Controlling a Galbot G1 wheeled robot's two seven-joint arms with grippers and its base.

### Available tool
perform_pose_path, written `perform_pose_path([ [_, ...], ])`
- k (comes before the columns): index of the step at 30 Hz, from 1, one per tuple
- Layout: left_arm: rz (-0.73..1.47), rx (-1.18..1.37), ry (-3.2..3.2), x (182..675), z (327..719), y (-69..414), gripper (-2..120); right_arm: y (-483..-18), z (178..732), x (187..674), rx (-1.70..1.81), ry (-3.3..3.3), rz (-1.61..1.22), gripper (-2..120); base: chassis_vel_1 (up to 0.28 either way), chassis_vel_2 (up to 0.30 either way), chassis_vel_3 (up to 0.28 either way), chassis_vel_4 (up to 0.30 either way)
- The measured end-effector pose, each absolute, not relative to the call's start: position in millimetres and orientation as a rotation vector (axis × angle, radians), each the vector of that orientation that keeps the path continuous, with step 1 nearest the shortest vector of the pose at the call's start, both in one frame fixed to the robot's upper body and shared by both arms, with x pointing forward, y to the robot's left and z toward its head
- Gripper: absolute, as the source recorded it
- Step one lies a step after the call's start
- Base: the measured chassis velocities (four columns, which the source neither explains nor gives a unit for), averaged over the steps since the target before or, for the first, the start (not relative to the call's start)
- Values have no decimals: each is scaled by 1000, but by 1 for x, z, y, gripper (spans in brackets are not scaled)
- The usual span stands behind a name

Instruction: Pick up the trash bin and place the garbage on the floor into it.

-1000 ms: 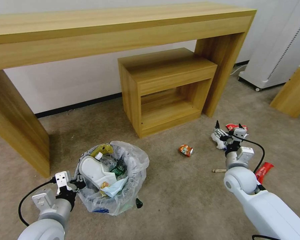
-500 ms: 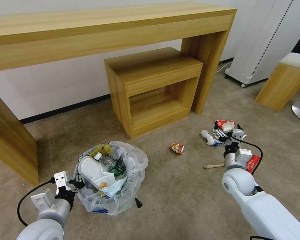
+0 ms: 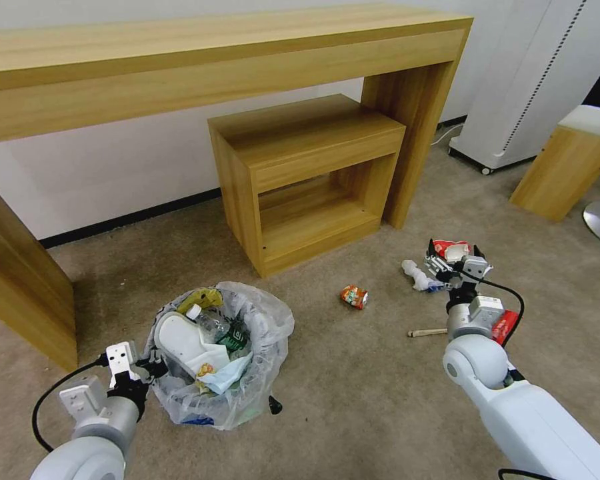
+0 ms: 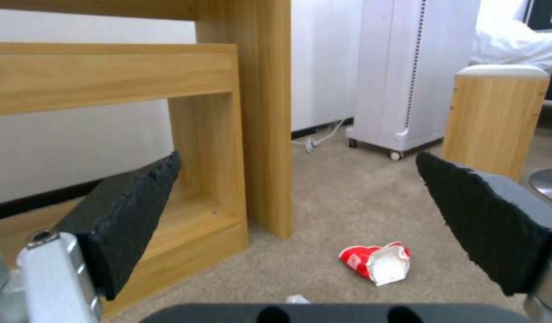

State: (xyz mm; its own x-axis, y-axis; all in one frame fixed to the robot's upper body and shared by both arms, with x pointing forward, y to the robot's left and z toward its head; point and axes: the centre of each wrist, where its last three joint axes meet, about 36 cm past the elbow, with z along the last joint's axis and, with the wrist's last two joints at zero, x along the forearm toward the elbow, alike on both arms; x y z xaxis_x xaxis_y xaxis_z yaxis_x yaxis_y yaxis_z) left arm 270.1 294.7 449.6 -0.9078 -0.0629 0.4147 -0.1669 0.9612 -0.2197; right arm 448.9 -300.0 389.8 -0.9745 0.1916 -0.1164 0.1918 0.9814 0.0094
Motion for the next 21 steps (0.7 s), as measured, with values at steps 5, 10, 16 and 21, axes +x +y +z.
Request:
perform_pose_path([
  [5,350,166,-2696,269,450,295,1,-299,391,449,290,3009,0,100,0,0,0,0],
  [10,351,164,-2699,269,451,294,1,-299,391,449,289,3007,1,100,0,0,0,0],
  [16,349,165,-2700,269,451,295,1,-301,392,449,285,2997,1,100,0,0,0,0],
  [21,345,167,-2700,268,451,294,1,-304,391,448,287,2992,-6,100,0,0,0,0],
])
